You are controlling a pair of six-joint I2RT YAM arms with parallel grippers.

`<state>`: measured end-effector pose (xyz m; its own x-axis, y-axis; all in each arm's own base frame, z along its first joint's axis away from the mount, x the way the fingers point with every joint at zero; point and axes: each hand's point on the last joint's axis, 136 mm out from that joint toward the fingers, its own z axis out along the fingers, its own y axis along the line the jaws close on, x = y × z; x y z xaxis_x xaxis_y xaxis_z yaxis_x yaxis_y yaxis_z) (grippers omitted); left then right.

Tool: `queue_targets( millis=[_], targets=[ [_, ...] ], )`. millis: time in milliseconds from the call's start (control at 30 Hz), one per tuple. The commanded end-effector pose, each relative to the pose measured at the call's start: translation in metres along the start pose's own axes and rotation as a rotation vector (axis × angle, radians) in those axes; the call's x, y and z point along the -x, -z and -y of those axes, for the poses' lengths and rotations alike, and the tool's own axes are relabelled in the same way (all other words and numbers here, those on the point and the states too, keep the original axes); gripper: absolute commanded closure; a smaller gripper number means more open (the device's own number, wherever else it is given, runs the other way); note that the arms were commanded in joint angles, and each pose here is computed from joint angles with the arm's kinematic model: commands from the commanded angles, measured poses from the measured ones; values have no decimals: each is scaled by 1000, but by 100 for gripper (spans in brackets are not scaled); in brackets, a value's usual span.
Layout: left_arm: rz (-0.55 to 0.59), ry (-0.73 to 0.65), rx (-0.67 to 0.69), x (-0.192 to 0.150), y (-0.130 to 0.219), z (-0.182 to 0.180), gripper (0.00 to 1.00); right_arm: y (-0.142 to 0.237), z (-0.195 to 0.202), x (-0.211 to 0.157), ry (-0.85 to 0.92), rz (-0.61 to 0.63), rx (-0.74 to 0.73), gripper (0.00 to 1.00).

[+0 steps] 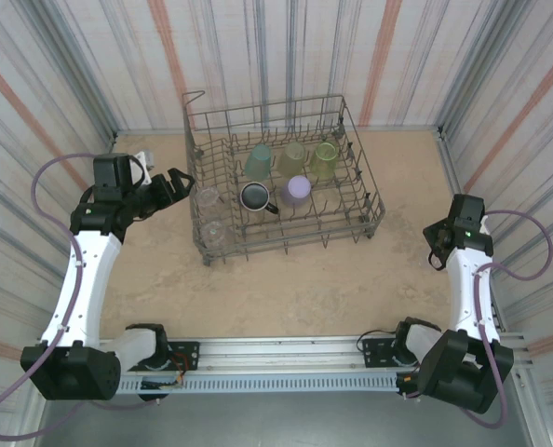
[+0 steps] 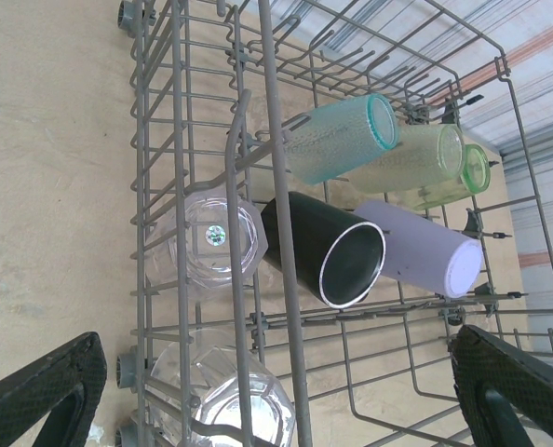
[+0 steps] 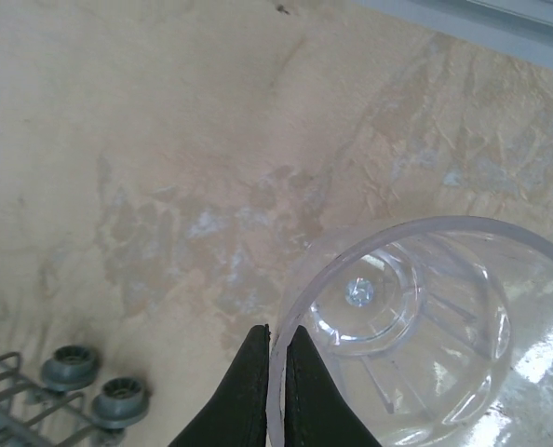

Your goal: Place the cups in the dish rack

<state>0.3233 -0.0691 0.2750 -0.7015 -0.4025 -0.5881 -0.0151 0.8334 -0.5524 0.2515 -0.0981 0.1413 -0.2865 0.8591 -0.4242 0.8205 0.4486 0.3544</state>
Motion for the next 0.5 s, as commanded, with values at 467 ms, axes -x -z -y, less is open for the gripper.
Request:
queue_targets(
  millis=[467],
  targets=[
    [-14, -7, 8, -1, 1, 5, 1, 75, -123, 52, 57, 55, 335, 100]
  ],
)
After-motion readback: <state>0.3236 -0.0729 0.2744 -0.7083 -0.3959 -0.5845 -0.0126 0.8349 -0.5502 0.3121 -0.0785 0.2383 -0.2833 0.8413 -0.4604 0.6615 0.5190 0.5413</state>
